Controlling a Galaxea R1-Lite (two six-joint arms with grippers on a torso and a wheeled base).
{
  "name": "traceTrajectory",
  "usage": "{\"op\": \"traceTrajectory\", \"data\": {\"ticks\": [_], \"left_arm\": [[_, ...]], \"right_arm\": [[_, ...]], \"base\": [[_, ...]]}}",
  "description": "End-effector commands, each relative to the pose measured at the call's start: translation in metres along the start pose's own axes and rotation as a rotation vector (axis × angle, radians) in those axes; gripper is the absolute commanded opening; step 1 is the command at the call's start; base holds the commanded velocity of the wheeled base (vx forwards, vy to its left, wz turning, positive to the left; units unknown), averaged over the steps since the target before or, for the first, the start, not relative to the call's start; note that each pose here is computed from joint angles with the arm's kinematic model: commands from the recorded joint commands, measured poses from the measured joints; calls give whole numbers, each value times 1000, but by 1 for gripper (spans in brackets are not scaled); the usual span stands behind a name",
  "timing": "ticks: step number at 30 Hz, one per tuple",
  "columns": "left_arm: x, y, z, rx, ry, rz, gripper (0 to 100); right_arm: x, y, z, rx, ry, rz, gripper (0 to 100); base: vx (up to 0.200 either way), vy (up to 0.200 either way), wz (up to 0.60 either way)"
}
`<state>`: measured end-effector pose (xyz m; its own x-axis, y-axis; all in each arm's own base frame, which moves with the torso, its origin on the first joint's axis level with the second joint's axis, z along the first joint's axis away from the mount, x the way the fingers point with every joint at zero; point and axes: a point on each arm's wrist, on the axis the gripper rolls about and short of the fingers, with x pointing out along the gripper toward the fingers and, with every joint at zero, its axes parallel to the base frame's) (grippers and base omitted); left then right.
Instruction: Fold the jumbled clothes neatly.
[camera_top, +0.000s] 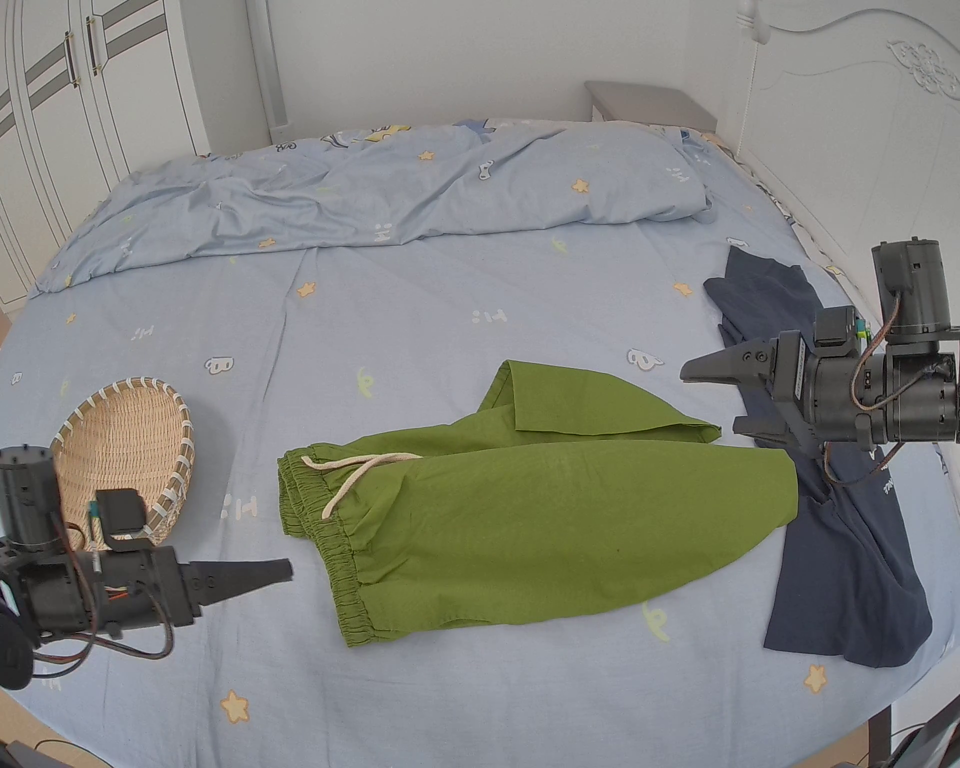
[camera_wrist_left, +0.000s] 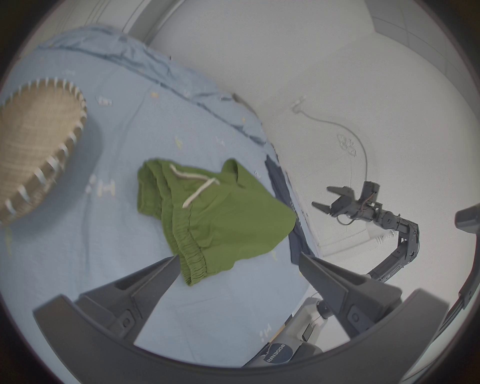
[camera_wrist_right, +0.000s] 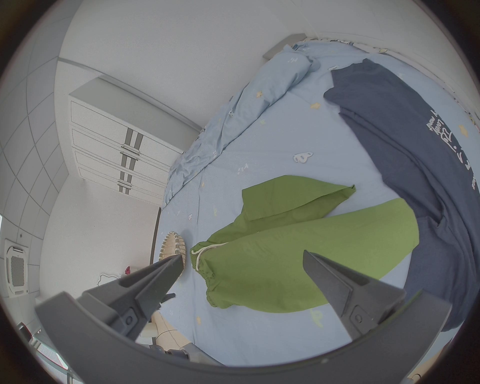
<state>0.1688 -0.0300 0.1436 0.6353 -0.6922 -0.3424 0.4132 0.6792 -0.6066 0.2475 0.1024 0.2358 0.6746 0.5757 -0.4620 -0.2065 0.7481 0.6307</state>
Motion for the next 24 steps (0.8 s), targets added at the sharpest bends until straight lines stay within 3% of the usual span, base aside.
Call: {"op": "traceTrajectory", "data": {"ticks": [1, 17, 24], "left_arm": [[67, 63, -42, -161, 287, -26, 100], [88, 67, -49, -175, 351, -42, 100], [100, 72, -47, -174, 313, -63, 100]], "right_arm": [[-14, -26, -7, 22, -53, -34, 100], [-14, -26, -7, 21, -52, -33, 100], [-15, -26, -7, 20, -54, -32, 100]], "base": [[0, 0, 0], [0, 0, 0], [0, 0, 0]]}}
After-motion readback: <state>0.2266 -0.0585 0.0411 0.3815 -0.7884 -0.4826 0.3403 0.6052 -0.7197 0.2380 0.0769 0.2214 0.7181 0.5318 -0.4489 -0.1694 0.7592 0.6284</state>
